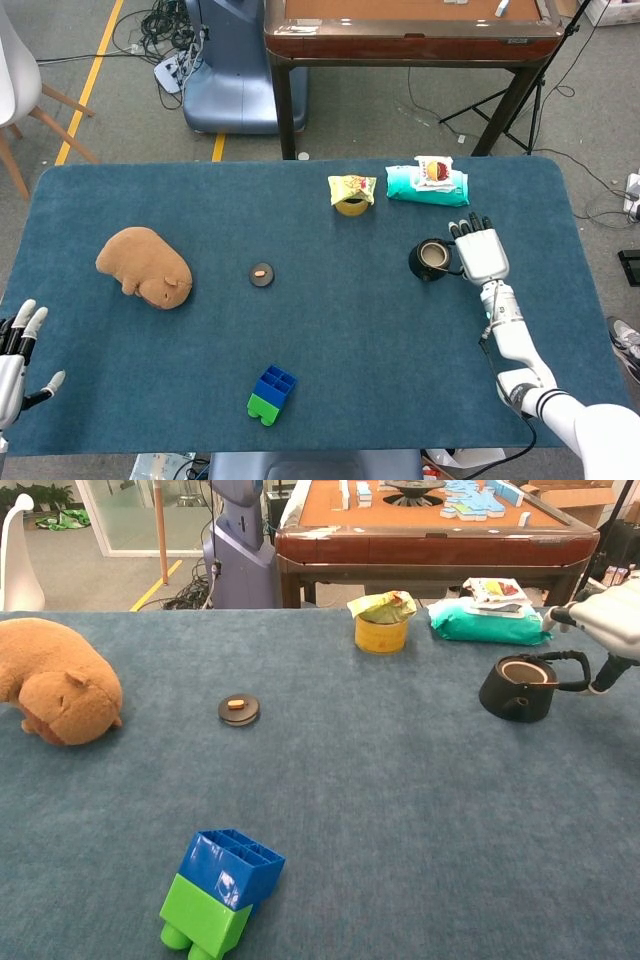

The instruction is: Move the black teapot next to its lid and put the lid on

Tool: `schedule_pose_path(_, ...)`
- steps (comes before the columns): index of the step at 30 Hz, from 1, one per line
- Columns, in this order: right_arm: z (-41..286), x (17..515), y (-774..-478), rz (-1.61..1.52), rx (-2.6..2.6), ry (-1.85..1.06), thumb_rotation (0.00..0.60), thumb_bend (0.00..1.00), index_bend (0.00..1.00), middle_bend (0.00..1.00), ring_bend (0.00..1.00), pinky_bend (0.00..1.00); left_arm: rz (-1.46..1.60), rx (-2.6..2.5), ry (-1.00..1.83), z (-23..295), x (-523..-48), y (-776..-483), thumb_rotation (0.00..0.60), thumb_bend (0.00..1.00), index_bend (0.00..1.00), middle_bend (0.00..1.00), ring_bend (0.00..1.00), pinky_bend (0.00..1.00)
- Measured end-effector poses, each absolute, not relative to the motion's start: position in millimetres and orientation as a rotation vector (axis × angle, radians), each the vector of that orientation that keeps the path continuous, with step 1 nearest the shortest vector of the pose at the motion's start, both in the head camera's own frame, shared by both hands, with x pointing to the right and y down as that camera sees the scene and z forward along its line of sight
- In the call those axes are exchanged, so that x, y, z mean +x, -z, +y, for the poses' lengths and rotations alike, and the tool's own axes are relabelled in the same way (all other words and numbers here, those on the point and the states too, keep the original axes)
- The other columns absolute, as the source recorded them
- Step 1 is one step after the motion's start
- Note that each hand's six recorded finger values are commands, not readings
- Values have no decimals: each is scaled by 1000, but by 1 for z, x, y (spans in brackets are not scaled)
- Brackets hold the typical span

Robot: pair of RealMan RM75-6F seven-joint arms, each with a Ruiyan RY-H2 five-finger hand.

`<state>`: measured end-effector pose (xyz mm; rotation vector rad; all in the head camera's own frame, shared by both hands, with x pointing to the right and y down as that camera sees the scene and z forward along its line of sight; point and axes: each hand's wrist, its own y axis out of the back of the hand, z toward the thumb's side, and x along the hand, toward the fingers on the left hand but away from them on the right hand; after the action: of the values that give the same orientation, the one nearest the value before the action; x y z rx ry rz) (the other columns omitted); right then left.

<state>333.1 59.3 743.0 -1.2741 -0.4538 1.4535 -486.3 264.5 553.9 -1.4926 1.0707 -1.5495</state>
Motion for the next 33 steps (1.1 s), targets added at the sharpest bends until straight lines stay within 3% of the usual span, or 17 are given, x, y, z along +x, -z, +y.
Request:
schedule_pose_path(9, 55, 311, -730, -506, -1295, -1350, 600, 156, 242, 283, 141, 234, 1074, -1490, 1562, 267, -490, -554, 600, 211, 0, 7, 58, 35)
schedule_pose_path(14, 54, 295, -721, -511, -1324, -1300, 600, 297, 294, 284, 140, 234, 1064, -1501, 1555, 267, -488, -556, 600, 211, 0, 7, 58, 35)
schedule_pose_path(17, 50, 283, -716, -496, -1323, -1268, 600, 346, 359, 293, 140, 233, 1057, -1505, 1551, 266, -487, -556, 600, 211, 0, 7, 58, 35)
schedule_pose_path(20, 46, 272, -712, -485, -1326, -1248, 600, 386, 498, 315, 140, 234, 1066, -1502, 1549, 267, -488, -555, 600, 211, 0, 7, 58, 35)
schedule_pose_path(33, 45, 264, -721, -434, -1332, -1275, 600, 393, 620, 340, 141, 233, 1074, -1496, 1560, 271, -492, -554, 600, 211, 0, 7, 58, 35)
